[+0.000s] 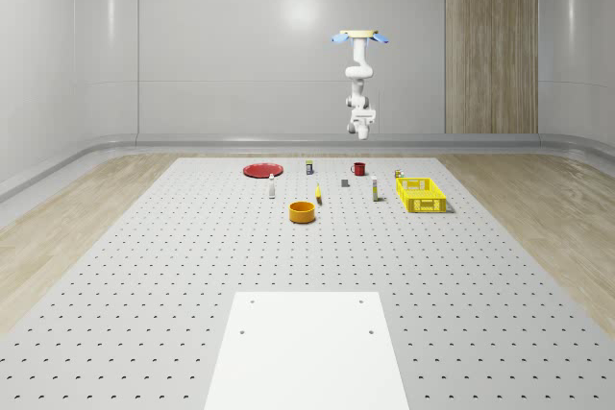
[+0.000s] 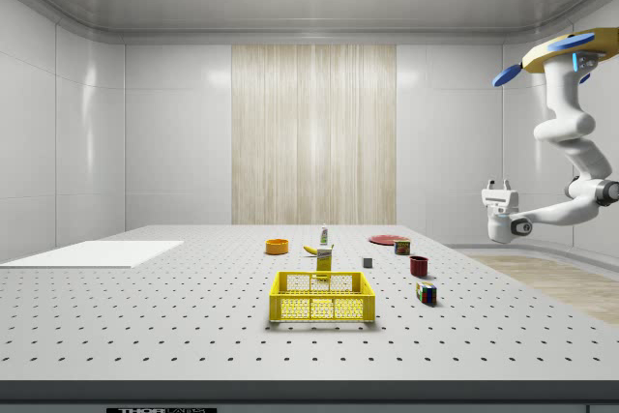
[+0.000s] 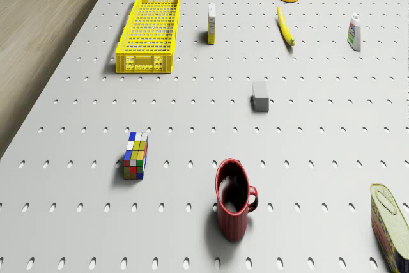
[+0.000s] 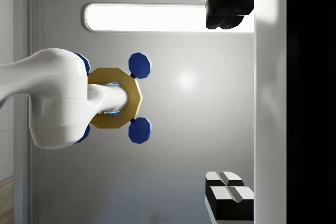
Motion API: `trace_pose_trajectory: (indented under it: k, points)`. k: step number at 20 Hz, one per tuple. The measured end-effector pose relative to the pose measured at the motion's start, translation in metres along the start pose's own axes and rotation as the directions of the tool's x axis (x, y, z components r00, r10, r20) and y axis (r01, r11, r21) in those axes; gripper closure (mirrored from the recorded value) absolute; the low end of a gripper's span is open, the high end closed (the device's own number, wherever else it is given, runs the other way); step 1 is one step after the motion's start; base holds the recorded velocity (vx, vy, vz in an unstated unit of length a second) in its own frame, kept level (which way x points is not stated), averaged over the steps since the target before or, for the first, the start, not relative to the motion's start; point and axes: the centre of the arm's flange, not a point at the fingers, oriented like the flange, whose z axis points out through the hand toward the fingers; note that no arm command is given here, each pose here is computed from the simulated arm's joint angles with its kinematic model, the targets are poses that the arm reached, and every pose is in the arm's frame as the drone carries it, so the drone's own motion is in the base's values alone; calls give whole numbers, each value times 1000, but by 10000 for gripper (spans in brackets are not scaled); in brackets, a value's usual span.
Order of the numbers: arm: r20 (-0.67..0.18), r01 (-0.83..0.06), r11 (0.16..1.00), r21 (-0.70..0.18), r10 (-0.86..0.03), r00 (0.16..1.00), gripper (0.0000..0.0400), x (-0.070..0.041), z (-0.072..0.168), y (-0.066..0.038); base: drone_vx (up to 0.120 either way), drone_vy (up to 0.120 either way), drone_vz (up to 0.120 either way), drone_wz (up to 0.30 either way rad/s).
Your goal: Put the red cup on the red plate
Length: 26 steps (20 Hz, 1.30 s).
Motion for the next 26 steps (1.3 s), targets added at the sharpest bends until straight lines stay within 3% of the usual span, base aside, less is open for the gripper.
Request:
trace_pose_trajectory:
  k: [7, 26]
  points:
    - [-4, 0, 1000, 3, 0, 1000, 0, 0, 0, 0, 80, -120, 0, 0]
    - [-37, 0, 1000, -10, 0, 999, 0, -4, 0, -1, 109, 0, 0, 0]
